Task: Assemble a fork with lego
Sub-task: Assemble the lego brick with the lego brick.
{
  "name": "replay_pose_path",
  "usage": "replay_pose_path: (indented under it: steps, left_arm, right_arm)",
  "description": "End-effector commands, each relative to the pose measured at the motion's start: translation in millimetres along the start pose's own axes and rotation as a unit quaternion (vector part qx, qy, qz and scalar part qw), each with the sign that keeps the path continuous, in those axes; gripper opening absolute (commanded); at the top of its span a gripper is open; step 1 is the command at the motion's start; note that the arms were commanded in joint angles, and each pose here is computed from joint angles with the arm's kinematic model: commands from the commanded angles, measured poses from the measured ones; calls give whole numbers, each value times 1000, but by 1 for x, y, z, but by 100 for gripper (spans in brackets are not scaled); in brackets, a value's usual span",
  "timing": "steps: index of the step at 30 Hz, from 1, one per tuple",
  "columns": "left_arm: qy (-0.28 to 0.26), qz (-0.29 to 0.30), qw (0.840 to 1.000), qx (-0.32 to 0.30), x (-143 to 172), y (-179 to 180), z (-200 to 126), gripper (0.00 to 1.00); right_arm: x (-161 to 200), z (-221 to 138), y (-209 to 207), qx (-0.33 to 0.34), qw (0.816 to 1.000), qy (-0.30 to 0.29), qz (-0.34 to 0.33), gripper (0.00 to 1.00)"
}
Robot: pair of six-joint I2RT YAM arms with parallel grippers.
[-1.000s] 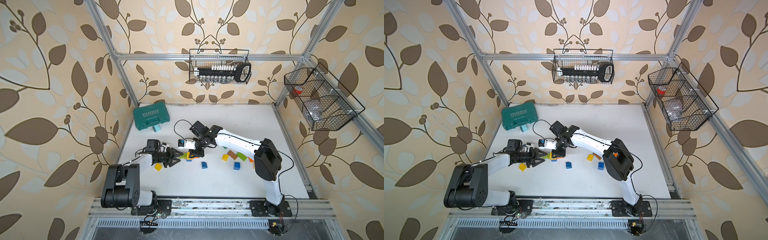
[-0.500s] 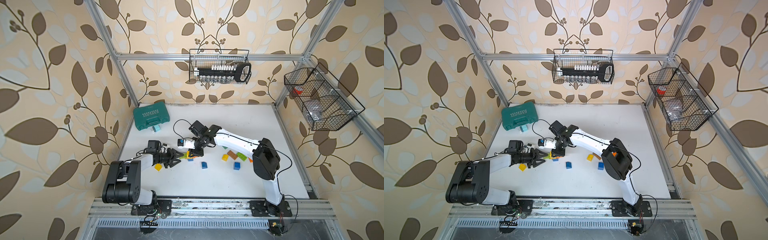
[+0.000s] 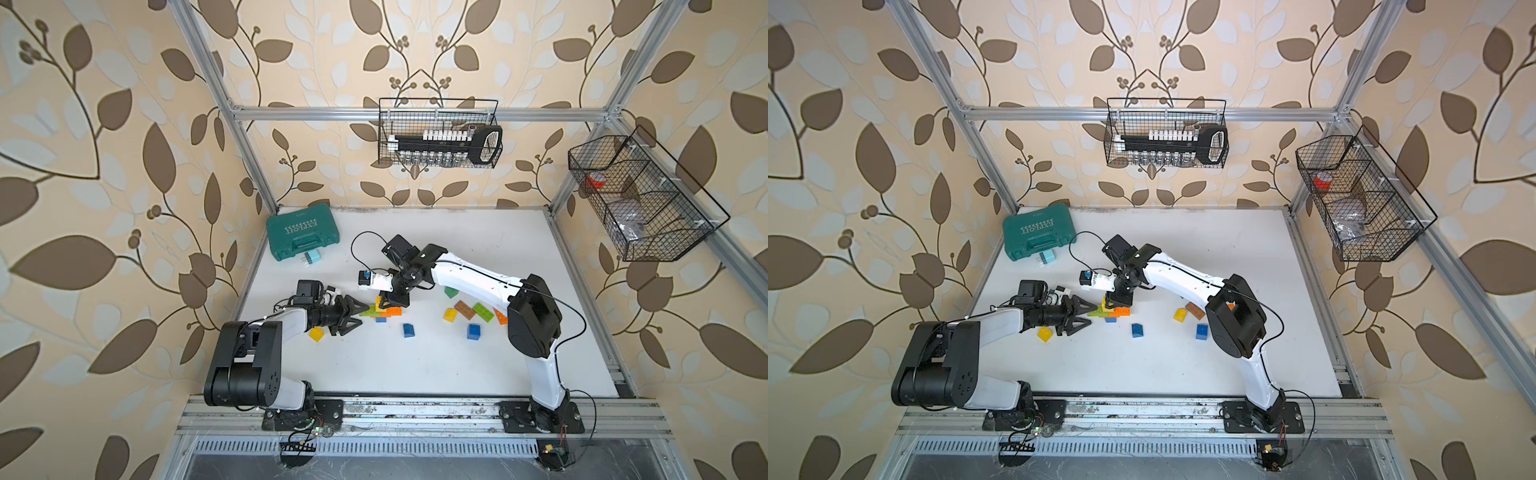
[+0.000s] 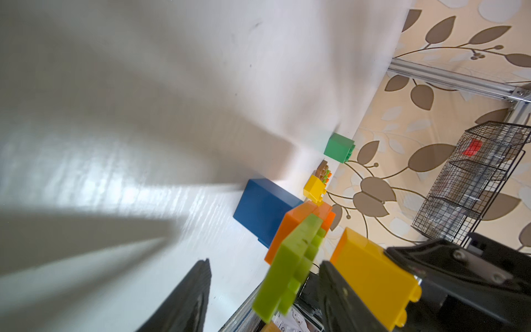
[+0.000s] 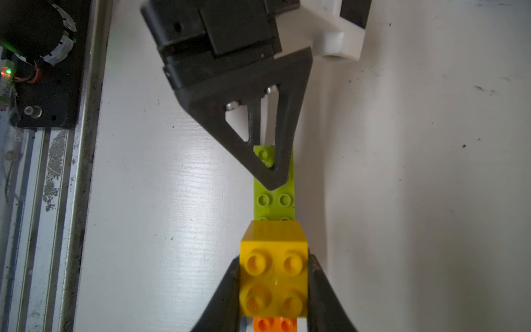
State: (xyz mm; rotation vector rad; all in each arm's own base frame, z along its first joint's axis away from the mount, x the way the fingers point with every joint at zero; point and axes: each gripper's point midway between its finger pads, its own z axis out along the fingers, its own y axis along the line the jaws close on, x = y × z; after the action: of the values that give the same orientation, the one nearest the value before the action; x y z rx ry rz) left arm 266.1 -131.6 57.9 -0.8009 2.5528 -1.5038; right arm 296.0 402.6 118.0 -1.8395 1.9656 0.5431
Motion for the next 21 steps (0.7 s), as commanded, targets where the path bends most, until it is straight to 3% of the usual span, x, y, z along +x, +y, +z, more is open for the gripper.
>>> replay_pose_path:
  steps: [1,11,21]
  left_arm:
    - [-1,24,1000,11,-2,-13,3,62]
    - [11,13,1000,-9,-1,1,17,54]
    - [10,13,1000,-10,1,2,17,52]
  right_arm:
    - [-4,-3,0,-3,1000,-2,-8,23]
    - [12,11,1,-17,1000,22,-3,23]
    - [24,19,3,-17,999,45,7,23]
